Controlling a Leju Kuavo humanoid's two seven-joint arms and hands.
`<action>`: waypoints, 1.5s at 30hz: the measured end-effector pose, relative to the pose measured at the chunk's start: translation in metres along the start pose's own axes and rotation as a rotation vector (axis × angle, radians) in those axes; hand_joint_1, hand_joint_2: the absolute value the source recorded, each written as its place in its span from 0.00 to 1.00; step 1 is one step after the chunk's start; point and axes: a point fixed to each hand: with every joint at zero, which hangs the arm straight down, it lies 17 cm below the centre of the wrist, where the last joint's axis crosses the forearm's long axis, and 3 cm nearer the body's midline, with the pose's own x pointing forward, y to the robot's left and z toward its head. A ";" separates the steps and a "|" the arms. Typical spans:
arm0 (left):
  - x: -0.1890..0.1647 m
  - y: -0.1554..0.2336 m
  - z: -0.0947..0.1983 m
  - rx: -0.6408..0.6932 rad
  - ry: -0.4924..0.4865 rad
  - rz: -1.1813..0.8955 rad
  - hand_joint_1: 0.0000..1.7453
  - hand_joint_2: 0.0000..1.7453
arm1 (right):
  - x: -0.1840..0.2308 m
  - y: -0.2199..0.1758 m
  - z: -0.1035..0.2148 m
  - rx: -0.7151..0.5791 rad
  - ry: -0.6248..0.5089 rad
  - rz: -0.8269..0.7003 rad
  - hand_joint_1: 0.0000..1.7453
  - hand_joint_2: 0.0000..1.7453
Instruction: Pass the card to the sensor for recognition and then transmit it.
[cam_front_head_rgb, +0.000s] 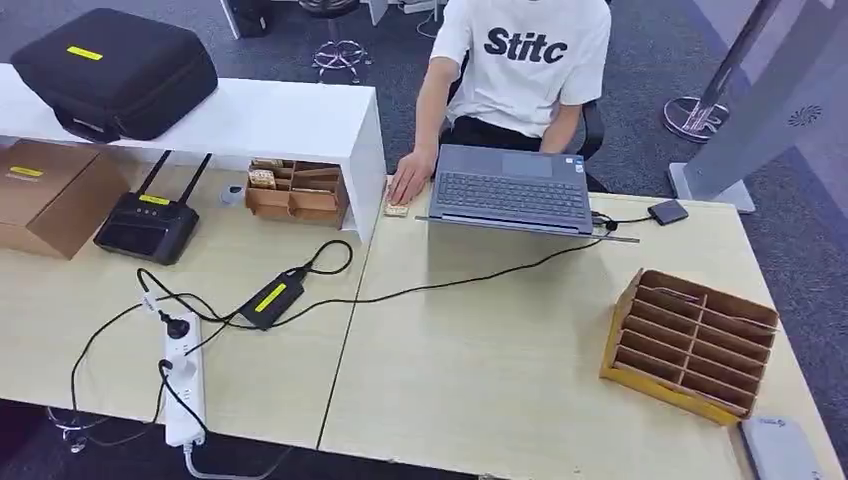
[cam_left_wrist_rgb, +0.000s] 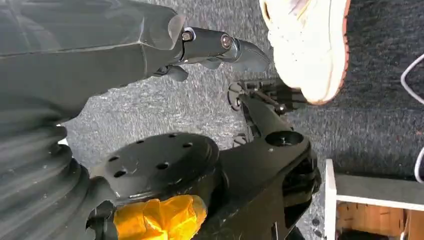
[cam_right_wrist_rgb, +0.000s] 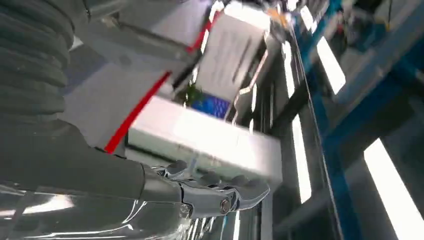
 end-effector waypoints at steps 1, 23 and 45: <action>0.002 -0.001 0.000 -0.006 -0.007 0.001 0.00 1.00 | 0.004 0.022 -0.004 0.057 -0.015 -0.012 0.00 1.00; -0.002 0.005 0.002 -0.032 0.014 -0.061 0.00 1.00 | 0.078 0.322 -0.012 0.638 -0.371 0.256 0.00 1.00; -0.003 0.020 0.003 -0.026 0.053 -0.250 0.00 1.00 | 0.072 0.499 -0.047 0.806 -0.352 0.674 0.00 1.00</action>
